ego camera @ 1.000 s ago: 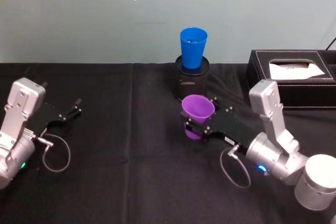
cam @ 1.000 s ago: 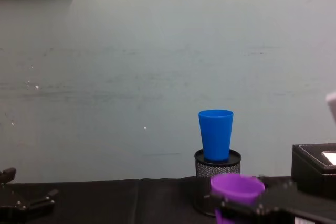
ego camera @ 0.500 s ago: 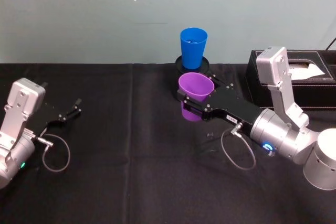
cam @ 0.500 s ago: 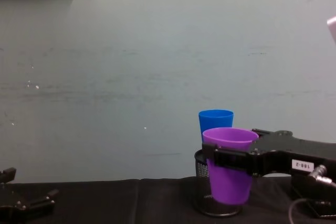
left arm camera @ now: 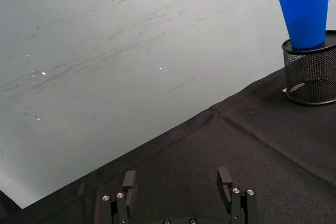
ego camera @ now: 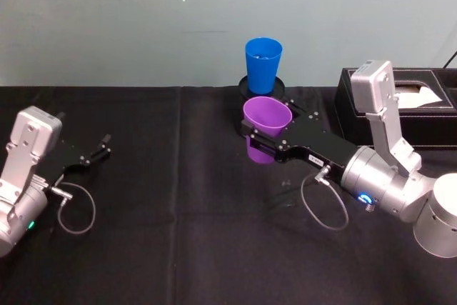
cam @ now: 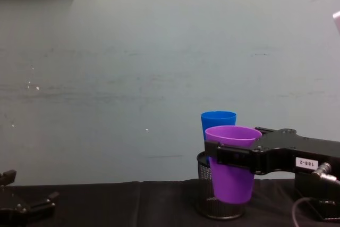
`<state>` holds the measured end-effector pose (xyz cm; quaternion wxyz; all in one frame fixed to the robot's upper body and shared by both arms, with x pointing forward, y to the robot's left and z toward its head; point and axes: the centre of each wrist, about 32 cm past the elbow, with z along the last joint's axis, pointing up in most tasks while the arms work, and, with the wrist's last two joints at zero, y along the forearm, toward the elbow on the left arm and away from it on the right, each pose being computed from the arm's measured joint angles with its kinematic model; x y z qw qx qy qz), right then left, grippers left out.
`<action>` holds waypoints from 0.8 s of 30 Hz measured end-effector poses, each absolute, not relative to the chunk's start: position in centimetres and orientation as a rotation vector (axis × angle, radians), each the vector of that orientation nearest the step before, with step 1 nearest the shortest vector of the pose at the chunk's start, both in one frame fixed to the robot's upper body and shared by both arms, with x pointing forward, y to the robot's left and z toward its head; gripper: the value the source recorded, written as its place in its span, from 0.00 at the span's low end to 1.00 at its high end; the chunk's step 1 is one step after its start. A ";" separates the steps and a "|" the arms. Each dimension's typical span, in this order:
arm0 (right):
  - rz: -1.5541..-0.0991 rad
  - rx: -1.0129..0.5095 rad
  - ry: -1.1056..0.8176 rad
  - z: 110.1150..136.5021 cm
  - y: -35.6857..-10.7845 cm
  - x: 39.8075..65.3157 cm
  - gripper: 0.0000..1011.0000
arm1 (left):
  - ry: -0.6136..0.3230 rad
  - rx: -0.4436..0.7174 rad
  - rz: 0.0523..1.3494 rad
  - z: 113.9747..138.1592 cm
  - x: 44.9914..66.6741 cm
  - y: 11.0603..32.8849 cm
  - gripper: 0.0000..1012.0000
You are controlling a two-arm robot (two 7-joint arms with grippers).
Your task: Pick up one cup with a gripper and tap it against the other cup.
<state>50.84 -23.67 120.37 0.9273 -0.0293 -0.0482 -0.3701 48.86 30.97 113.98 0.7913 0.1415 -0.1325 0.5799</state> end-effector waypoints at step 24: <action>-0.761 -0.061 -0.100 120.3 -23.7 50.9 0.72 | -0.285 0.304 1.248 114.0 48.9 31.0 0.99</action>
